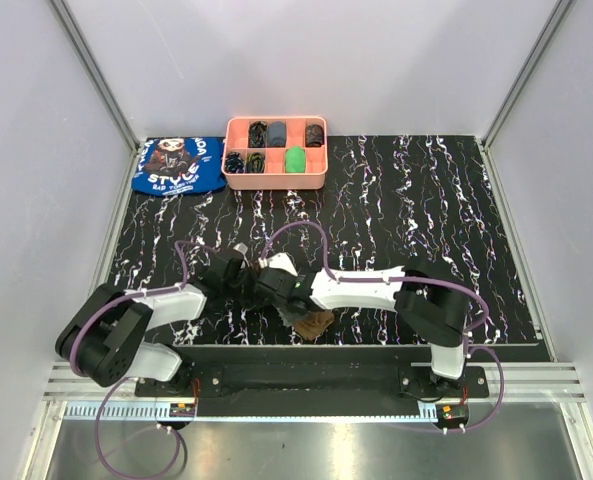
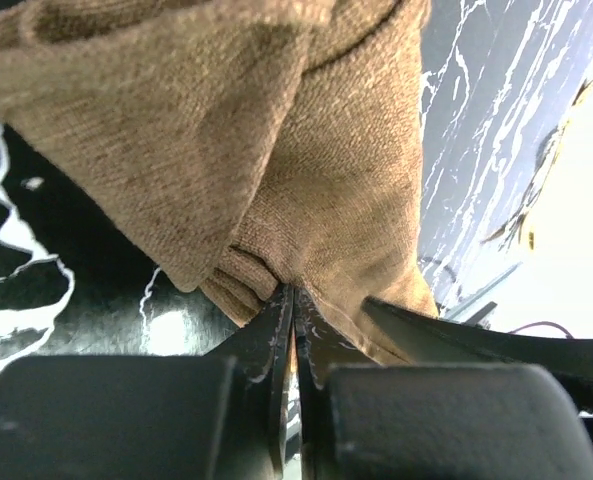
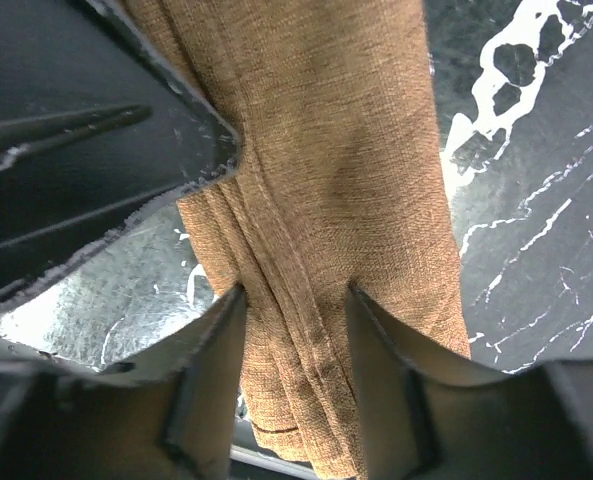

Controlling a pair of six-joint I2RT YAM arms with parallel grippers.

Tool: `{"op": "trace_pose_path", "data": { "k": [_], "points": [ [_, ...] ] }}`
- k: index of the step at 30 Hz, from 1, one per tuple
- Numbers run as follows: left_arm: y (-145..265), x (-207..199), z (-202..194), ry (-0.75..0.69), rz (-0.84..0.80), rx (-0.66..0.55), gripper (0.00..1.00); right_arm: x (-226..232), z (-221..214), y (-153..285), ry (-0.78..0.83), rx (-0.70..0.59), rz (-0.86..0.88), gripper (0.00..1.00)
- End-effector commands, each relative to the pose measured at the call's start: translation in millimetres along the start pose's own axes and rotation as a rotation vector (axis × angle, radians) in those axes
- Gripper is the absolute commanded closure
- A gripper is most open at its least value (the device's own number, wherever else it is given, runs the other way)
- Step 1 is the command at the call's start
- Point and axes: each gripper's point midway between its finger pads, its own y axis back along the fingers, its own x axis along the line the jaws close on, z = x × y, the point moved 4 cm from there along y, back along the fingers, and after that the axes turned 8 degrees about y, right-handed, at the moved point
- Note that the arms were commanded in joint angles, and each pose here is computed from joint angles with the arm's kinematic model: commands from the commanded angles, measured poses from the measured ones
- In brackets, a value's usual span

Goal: Fold the napkin into a case and place the utensils inside
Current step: Pick up the smaller rectangle-folded napkin from the center of the board.

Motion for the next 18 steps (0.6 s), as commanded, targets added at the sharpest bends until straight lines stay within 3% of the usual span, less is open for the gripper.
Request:
{"op": "trace_pose_path", "data": {
  "k": [1, 8, 14, 18],
  "points": [
    [10.8, -24.5, 2.8, 0.020, -0.101, -0.003, 0.91, 6.8, -42.1, -21.5, 0.104, 0.132, -0.045, 0.61],
    [26.7, -33.8, 5.9, -0.005, -0.113, -0.033, 0.77, 5.8, -39.8, -20.3, 0.094, 0.106, -0.055, 0.80],
    [52.2, -33.0, 11.4, -0.087, -0.059, -0.110, 0.77, 9.4, -28.7, -6.6, 0.064, 0.053, 0.001, 0.88],
    [79.4, -28.4, 25.6, -0.152, 0.024, -0.245, 0.77, 14.5, -25.1, 2.9, 0.023, 0.034, 0.105, 0.92]
  ]
}}
